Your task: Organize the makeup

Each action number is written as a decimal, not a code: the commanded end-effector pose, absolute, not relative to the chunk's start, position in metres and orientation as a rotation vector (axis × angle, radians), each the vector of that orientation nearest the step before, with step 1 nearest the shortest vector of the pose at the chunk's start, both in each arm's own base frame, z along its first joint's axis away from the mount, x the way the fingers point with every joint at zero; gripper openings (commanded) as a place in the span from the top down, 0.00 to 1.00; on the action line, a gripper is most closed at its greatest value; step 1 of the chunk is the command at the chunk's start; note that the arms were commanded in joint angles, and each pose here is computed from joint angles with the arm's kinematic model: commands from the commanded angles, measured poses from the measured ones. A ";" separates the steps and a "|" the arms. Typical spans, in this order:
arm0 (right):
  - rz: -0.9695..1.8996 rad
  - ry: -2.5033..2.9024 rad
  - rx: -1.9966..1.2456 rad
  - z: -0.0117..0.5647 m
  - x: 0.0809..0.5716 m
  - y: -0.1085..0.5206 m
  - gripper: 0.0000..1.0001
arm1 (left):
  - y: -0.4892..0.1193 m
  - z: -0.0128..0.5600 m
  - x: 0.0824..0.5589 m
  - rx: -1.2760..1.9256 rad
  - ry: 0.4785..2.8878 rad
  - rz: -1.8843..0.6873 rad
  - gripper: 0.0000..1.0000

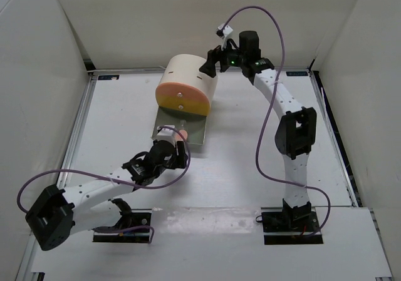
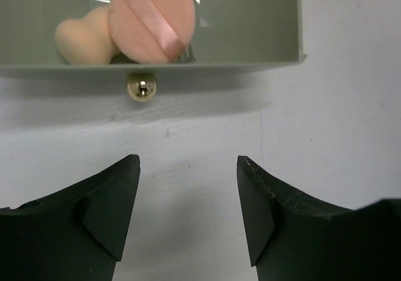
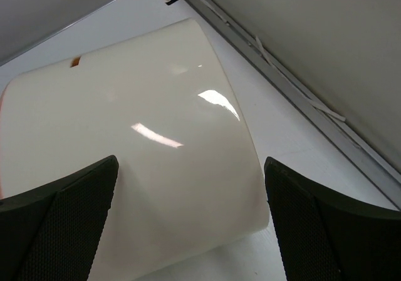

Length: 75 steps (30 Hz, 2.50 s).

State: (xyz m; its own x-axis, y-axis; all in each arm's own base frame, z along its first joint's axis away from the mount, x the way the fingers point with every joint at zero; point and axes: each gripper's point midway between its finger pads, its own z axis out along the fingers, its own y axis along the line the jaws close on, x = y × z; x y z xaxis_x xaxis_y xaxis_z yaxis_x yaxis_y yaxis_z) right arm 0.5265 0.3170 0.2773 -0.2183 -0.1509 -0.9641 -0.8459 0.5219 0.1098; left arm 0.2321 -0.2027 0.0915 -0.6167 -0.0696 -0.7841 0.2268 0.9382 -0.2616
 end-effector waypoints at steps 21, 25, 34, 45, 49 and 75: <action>1.221 1.451 -1.123 0.266 0.493 0.361 0.08 | -0.188 0.094 0.350 -0.028 1.977 -0.498 0.31; 1.234 1.477 -1.113 0.258 0.493 0.362 0.08 | -0.193 0.113 0.378 -0.009 1.903 -0.499 0.32; 1.202 1.522 -1.091 0.250 0.493 0.357 0.09 | -0.197 0.136 0.413 -0.071 1.801 -0.490 0.57; 1.216 1.507 -0.954 0.262 0.523 0.340 0.07 | -0.193 0.155 0.413 -0.012 1.735 -0.464 0.91; 1.204 1.478 -0.933 0.271 0.533 0.330 0.07 | -0.190 0.169 0.405 0.029 1.675 -0.450 0.90; 1.196 1.471 -0.865 0.266 0.564 0.294 0.26 | -0.179 0.125 0.346 0.260 1.836 -0.436 0.91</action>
State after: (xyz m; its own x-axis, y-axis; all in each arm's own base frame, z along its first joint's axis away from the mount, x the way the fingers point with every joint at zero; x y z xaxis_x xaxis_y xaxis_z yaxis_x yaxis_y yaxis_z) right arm 0.5706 0.2877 0.2510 -0.2730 0.0537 -0.9605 -0.9075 0.3169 0.2757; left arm 0.3515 -0.1655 0.1027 -0.3459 -0.0033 -0.9383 0.3178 0.9405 -0.1205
